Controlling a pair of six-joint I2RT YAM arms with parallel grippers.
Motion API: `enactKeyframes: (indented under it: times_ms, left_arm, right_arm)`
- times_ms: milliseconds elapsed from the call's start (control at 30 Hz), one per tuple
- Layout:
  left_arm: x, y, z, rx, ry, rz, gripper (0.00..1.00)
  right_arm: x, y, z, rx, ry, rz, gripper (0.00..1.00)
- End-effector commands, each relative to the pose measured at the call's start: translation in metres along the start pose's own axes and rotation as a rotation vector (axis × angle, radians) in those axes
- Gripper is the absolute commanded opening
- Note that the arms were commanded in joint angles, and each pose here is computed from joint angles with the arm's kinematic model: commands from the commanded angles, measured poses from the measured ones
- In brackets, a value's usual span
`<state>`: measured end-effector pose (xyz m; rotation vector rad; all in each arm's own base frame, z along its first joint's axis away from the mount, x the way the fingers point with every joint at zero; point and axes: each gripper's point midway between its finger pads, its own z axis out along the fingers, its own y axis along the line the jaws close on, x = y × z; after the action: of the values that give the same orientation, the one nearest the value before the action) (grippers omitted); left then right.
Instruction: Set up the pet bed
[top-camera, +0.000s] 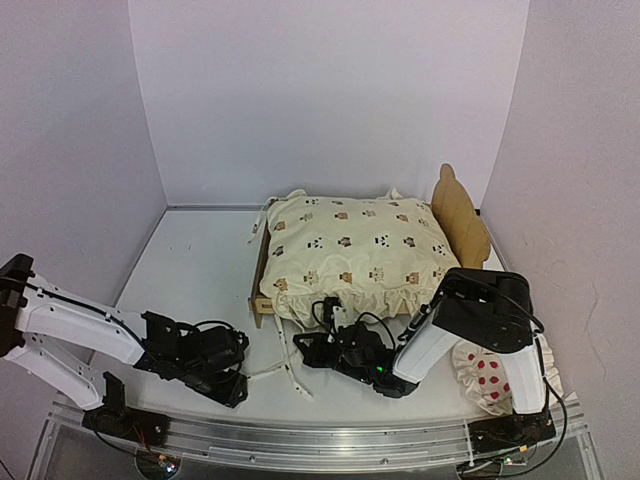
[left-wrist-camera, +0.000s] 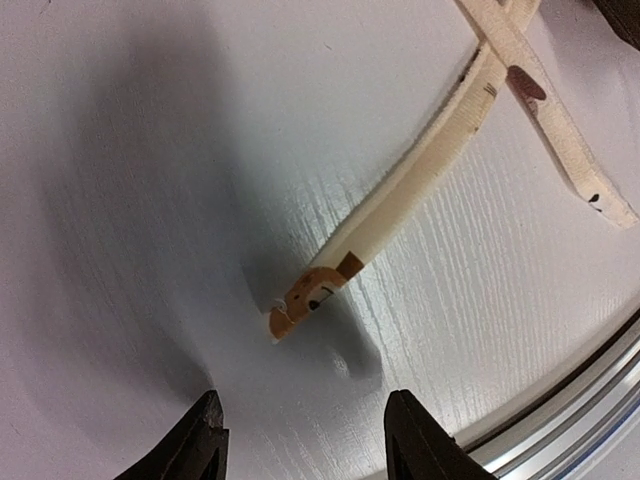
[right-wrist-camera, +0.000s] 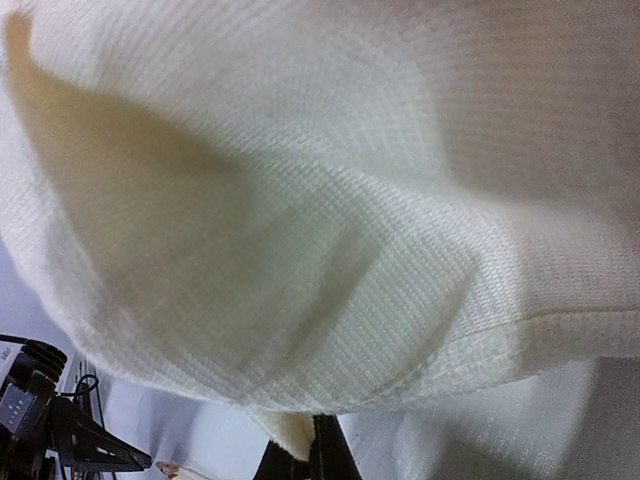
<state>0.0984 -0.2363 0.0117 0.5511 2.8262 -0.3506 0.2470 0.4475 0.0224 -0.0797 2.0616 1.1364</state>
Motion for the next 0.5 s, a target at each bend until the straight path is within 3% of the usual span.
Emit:
enactKeyframes:
  times_ms: [0,467]
  left_arm:
    - [-0.002,0.008,0.005,-0.016,-0.013,-0.014,0.52]
    - [-0.022,0.004,0.014,-0.056,-0.054,0.006,0.54]
  right_arm:
    - [0.033,-0.044,-0.008,0.14,0.132,-0.044,0.0]
    - [0.035,-0.045,-0.012,0.141,0.149,-0.043,0.0]
